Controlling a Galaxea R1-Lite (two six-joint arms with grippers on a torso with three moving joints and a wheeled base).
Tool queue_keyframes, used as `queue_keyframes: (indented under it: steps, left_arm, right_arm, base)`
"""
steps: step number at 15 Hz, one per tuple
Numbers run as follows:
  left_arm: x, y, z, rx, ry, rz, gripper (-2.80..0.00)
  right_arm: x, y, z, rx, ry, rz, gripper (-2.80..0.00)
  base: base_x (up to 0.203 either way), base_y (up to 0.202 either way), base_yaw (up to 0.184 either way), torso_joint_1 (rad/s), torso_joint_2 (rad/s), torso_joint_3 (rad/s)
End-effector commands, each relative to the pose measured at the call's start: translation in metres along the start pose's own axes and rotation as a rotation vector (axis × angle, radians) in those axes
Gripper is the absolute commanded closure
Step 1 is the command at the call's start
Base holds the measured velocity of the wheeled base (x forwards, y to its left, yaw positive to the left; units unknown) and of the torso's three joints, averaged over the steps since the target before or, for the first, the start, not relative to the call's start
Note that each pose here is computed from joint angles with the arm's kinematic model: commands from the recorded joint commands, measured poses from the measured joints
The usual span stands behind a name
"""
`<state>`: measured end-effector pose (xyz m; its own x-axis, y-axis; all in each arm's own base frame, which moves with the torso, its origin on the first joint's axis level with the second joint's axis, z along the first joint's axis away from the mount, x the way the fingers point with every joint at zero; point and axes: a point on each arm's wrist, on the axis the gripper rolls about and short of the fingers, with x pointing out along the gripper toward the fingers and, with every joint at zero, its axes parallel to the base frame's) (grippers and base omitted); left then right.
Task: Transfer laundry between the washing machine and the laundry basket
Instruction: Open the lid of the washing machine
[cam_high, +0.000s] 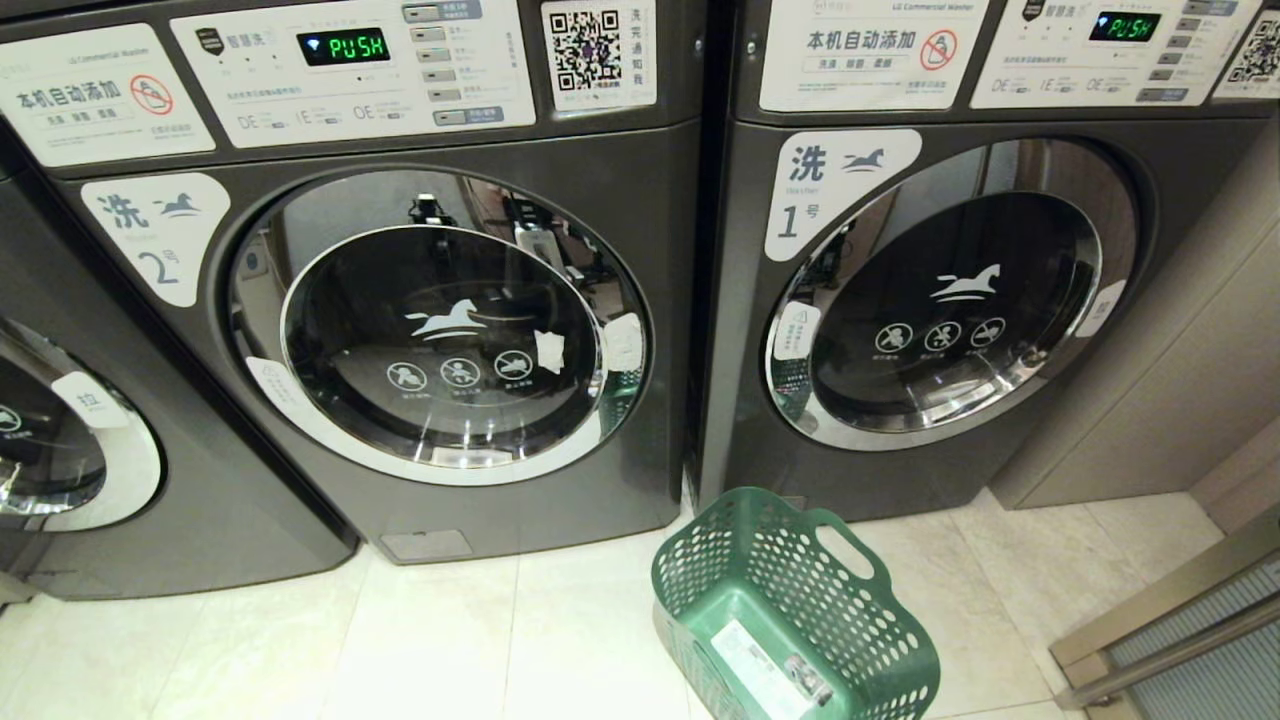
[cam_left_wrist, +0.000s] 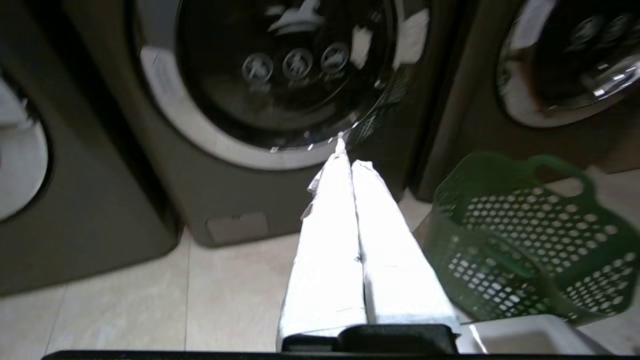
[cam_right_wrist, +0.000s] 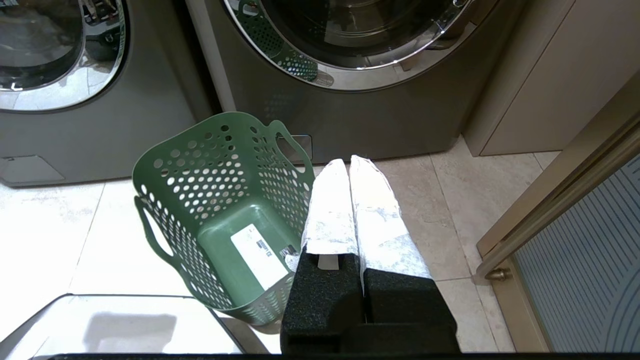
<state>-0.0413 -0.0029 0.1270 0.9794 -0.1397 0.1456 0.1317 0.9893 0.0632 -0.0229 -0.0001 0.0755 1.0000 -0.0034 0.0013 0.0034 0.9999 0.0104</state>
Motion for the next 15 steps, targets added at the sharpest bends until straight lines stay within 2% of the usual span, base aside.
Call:
queue_keyframes:
  steps: [1, 2, 4, 7, 10, 12, 13, 15]
  left_arm:
    - [-0.005, -0.001, 0.039, 0.008, -0.046, -0.092, 0.0]
    - [0.003, 0.0, 0.058, -0.006, -0.01, -0.158, 0.0]
    - [0.045, 0.005, 0.087, -0.087, 0.145, -0.26, 0.0]
    - [0.13, 0.014, 0.099, -0.189, 0.335, -0.341, 0.0]
    - [0.218, 0.016, 0.075, -0.246, 0.438, -0.419, 0.0]
    - [0.258, 0.007, 0.055, -0.254, 0.46, -0.478, 0.0]
    - [0.271, -0.005, 0.046, -0.247, 0.467, -0.506, 0.0]
    - [0.272, -0.036, 0.036, -0.214, 0.495, -0.512, 0.0]
  right_arm:
    - [0.0, 0.0, 0.0, 0.0, -0.002, 0.0, 0.0]
    - [0.0, 0.0, 0.0, 0.0, -0.002, 0.0, 0.0]
    - [0.0, 0.0, 0.0, 0.0, -0.002, 0.0, 0.0]
    - [0.0, 0.0, 0.0, 0.0, -0.002, -0.001, 0.0]
    - [0.0, 0.0, 0.0, 0.0, -0.002, 0.0, 0.0]
    - [0.0, 0.0, 0.0, 0.0, -0.002, 0.0, 0.0]
    - [0.0, 0.0, 0.0, 0.0, -0.002, 0.0, 0.0]
    - [0.0, 0.0, 0.0, 0.0, -0.002, 0.0, 0.0]
  base:
    - [0.0, 0.0, 0.0, 0.0, 0.0, 0.0]
    - [0.0, 0.0, 0.0, 0.0, 0.0, 0.0]
    - [0.0, 0.0, 0.0, 0.0, 0.0, 0.0]
    - [0.0, 0.0, 0.0, 0.0, 0.0, 0.0]
    - [0.0, 0.0, 0.0, 0.0, 0.0, 0.0]
    - [0.0, 0.0, 0.0, 0.0, 0.0, 0.0]
    - [0.0, 0.0, 0.0, 0.0, 0.0, 0.0]
    - [0.0, 0.0, 0.0, 0.0, 0.0, 0.0]
